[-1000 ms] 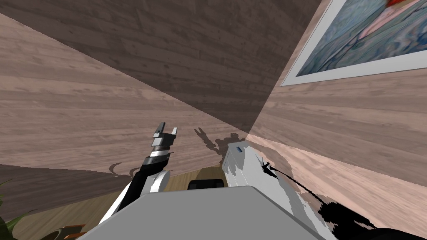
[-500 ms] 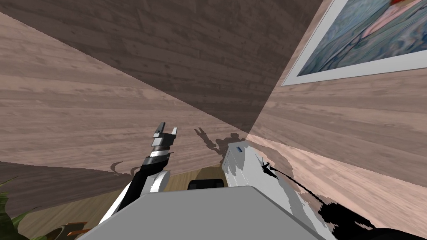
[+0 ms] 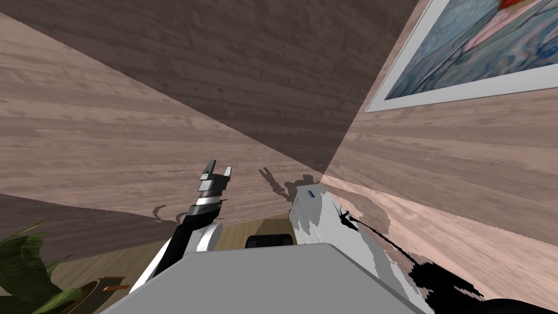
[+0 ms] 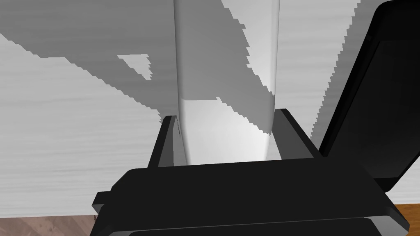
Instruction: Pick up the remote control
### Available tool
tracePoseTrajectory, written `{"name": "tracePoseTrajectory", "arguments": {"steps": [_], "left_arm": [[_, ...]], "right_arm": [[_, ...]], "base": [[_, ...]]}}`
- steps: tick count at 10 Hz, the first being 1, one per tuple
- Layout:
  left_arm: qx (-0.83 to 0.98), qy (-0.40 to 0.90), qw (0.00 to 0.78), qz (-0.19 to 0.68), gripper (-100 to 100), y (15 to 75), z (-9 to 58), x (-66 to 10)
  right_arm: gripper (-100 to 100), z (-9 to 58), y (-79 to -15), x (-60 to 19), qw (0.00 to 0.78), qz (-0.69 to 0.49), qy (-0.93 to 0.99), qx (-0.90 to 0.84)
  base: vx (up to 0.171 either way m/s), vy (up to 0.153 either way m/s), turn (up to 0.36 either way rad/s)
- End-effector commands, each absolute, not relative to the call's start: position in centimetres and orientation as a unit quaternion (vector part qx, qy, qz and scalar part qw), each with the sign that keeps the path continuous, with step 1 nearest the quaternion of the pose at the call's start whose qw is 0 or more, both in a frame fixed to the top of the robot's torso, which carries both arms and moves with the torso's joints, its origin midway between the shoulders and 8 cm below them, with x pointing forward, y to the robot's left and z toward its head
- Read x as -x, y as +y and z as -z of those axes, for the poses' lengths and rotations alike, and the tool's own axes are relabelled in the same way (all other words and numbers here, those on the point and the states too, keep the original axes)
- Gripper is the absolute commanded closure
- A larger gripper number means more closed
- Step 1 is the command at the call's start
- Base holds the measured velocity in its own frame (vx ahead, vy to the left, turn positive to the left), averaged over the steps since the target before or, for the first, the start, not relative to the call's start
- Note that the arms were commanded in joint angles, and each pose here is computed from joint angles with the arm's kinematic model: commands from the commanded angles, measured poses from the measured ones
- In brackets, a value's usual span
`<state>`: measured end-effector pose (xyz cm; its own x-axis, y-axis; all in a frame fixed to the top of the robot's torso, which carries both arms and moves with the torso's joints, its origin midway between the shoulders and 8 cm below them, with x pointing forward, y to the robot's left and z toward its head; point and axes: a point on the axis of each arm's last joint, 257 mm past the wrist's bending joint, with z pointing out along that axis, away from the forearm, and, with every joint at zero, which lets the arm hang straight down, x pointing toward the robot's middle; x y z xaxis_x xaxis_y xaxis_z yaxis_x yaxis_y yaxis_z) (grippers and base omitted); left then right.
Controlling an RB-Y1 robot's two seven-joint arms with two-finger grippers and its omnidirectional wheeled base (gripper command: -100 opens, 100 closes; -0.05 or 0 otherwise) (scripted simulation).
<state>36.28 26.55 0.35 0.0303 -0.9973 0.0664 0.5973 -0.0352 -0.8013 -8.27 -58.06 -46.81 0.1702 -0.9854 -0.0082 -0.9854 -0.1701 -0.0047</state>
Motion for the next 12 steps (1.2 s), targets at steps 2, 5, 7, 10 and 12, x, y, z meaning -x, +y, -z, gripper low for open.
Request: {"name": "tracePoseTrajectory", "arguments": {"steps": [2,5,7,10,12], "left_arm": [[0.343,0.291,0.63,0.632,0,26.5,-0.4,-36.3],[0.343,0.291,0.63,0.632,0,26.5,-0.4,-36.3],[0.343,0.291,0.63,0.632,0,26.5,-0.4,-36.3],[0.343,0.291,0.63,0.632,0,26.5,-0.4,-36.3],[0.343,0.291,0.63,0.632,0,26.5,-0.4,-36.3]], "right_arm": [[100,46.8,-56.6,7.6,0.007,-0.005,0.648,0.761],[100,46.3,-56.3,6.9,-0.005,0.001,0.655,0.756],[100,46.0,-55.5,6.4,-0.006,0.002,0.658,0.753],[100,45.8,-53.2,5.6,0.007,-0.004,0.661,0.75],[100,45.5,-52.0,5.1,0.01,-0.005,0.665,0.747]], "base": [[-0.049,-0.04,0.043],[-0.047,-0.039,0.043],[-0.045,-0.047,0.041],[-0.051,-0.037,0.036],[-0.046,-0.037,0.039]]}}
